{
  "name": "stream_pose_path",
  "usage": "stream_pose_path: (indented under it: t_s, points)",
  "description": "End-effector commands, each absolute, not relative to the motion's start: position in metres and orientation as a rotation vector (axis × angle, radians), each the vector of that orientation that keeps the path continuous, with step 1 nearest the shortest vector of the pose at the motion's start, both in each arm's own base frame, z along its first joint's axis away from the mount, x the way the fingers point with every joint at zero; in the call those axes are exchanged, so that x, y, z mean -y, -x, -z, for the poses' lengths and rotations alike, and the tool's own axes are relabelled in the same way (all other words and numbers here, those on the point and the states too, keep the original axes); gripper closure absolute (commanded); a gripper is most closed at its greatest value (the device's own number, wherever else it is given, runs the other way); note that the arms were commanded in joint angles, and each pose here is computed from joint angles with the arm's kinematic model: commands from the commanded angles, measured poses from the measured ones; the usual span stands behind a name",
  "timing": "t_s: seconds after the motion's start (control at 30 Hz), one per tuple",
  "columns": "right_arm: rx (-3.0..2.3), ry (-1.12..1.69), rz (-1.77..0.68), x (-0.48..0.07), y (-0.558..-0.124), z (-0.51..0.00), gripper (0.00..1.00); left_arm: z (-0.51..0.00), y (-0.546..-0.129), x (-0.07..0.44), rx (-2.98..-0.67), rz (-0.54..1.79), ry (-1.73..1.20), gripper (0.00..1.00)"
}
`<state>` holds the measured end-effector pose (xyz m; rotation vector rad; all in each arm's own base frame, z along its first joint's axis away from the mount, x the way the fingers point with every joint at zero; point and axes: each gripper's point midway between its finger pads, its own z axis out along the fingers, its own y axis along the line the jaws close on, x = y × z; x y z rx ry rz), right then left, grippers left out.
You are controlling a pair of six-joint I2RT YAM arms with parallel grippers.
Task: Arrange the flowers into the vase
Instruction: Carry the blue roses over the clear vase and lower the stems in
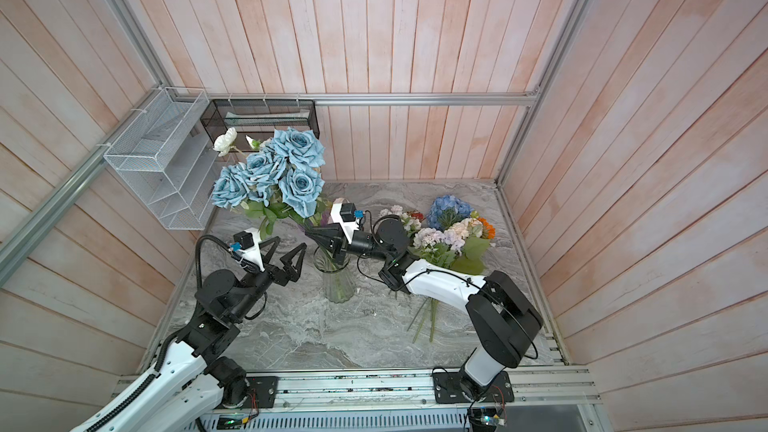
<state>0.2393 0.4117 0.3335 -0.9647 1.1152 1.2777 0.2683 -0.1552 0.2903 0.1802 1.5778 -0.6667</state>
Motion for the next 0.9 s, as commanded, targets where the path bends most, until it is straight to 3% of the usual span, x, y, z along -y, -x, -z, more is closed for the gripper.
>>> stream_pose_path:
  t_s: [0.0, 0.43, 0.73, 0.87]
  points:
    - [-1.081, 0.943, -1.210, -0.413, -0.240, -0.333, 1.00, -0.300, -0.255, 0.170, -1.525, 0.756, -0.269, 0.03]
    - [-1.138, 1.024, -1.058, -0.423, -0.232, -0.302, 1.00, -0.348, -0.261, 0.183, -1.385, 0.902, -0.225, 0.33]
    - [-1.150, 1.027, -1.003, -0.422, -0.234, -0.291, 1.00, -0.365, -0.264, 0.185, -1.334, 0.956, -0.191, 0.67]
    - [-1.155, 1.020, -0.993, -0.421, -0.236, -0.291, 1.00, -0.362, -0.266, 0.187, -1.348, 0.964, -0.184, 0.73]
